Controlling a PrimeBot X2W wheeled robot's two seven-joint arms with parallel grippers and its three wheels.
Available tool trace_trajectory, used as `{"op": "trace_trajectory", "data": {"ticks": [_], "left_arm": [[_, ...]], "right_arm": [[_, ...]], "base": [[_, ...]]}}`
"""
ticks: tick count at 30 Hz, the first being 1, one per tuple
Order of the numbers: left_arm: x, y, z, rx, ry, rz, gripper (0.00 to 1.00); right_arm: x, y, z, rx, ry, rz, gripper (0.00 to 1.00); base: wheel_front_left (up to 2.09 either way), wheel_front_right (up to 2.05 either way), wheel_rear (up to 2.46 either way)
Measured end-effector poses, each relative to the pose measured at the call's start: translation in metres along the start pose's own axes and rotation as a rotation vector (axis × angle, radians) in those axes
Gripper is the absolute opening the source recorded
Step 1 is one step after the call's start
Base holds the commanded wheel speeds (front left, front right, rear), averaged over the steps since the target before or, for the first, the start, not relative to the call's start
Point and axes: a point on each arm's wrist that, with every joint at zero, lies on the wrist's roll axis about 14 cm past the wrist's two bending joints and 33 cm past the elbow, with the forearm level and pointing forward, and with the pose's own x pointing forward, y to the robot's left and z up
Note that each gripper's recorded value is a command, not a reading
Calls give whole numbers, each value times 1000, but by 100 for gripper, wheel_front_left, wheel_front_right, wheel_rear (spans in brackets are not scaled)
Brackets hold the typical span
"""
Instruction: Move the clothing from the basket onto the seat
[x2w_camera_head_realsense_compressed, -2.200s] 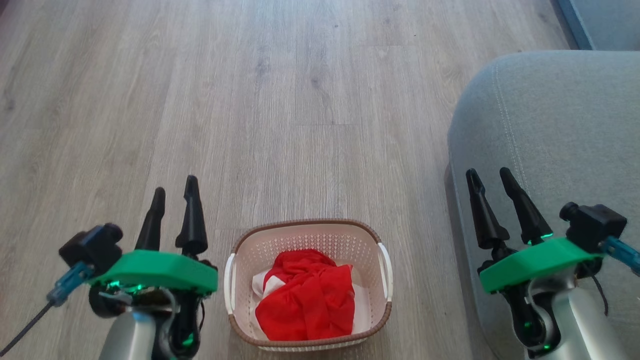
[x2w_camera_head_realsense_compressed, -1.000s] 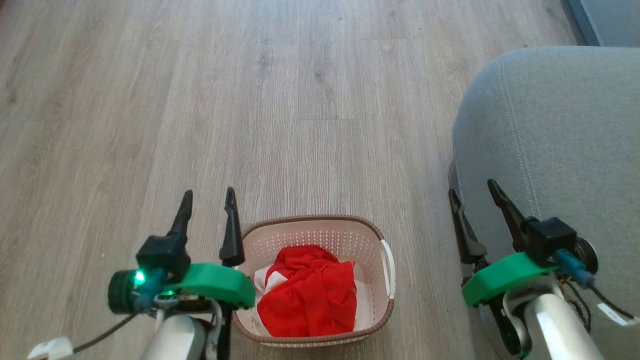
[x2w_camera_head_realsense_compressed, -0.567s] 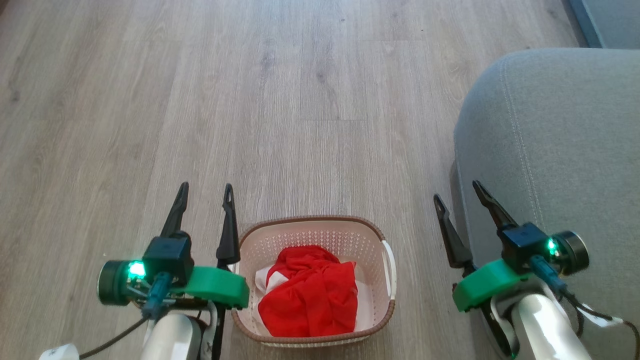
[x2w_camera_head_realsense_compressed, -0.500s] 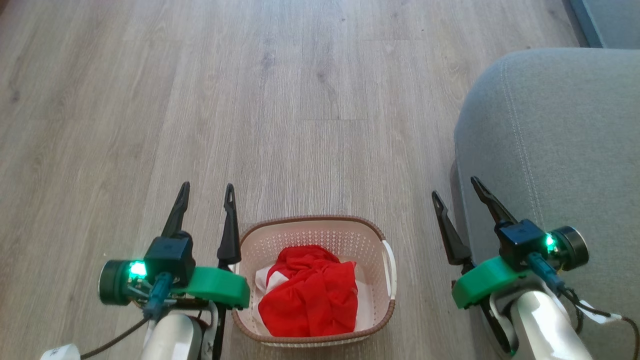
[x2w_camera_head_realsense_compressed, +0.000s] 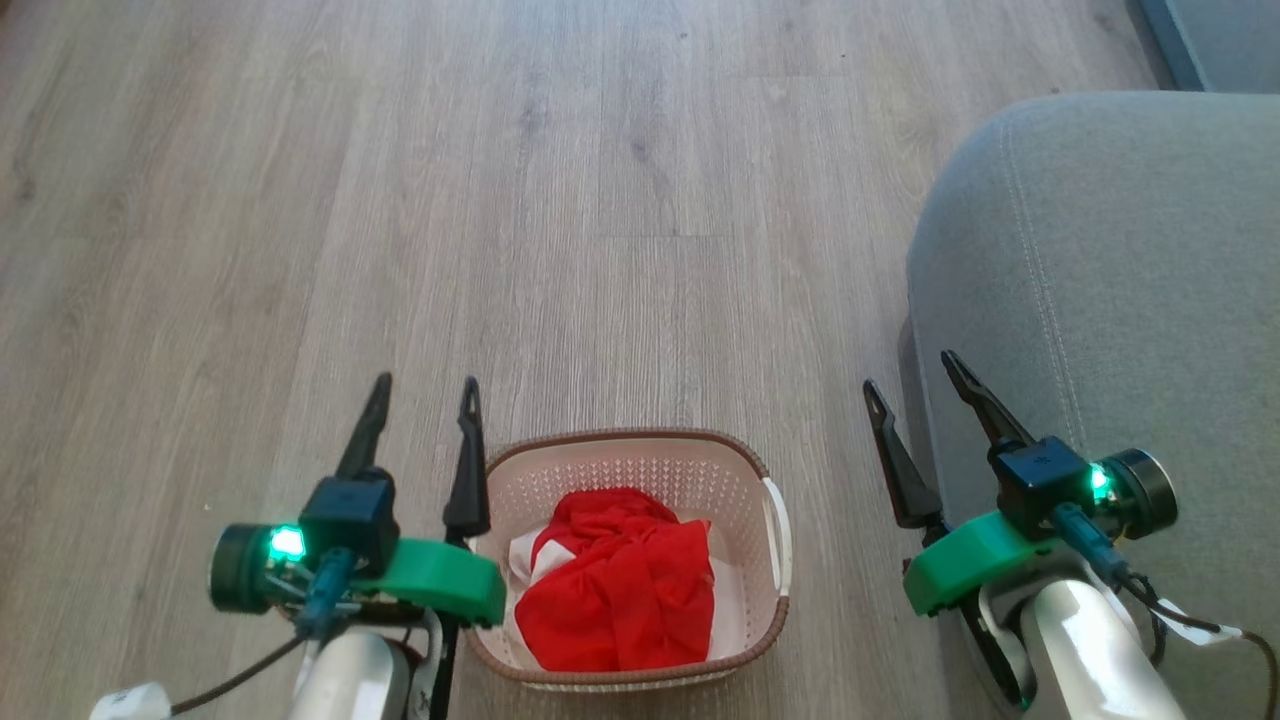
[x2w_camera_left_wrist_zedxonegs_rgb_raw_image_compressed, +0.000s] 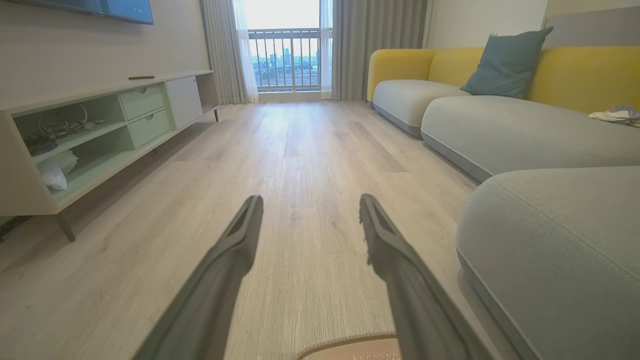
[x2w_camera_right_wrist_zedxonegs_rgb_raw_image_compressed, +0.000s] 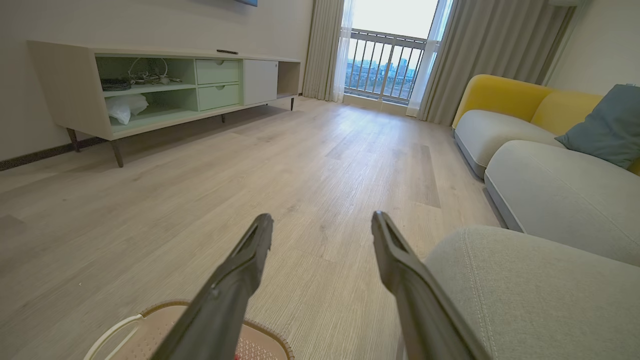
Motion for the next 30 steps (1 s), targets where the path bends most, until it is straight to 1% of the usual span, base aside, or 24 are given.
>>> {"op": "trace_trajectory", "data": {"ticks": [2,5,12,16,18,22,27,30], "left_arm": [[-1,-2,-6,1,18,-9,100],[-4,-11,-28,3,85,-52,100],[-10,-33,-94,20,283,-172,100],[6,-47,-125,25,353,-244,100],[17,-53,-140,49,379,-281,100],[31,-69,-184,97,460,-379,100],[35,-97,-242,145,560,-556,100],[31,-102,-280,152,644,-605,100]], "right_arm": [[0,0,-1,1,1,-1,100],[3,-4,-4,0,7,-8,100],[20,-32,-10,-55,10,-67,100],[41,-50,-11,-86,-8,-96,100],[51,-58,-16,-99,-9,-107,100],[67,-71,-42,-124,28,-116,100],[81,-78,-82,-137,85,-112,100],[85,-79,-109,-137,128,-105,100]], "base": [[0,0,0],[0,0,0],[0,0,0],[0,0,0],[0,0,0],[0,0,0],[0,0,0],[0,0,0]]}}
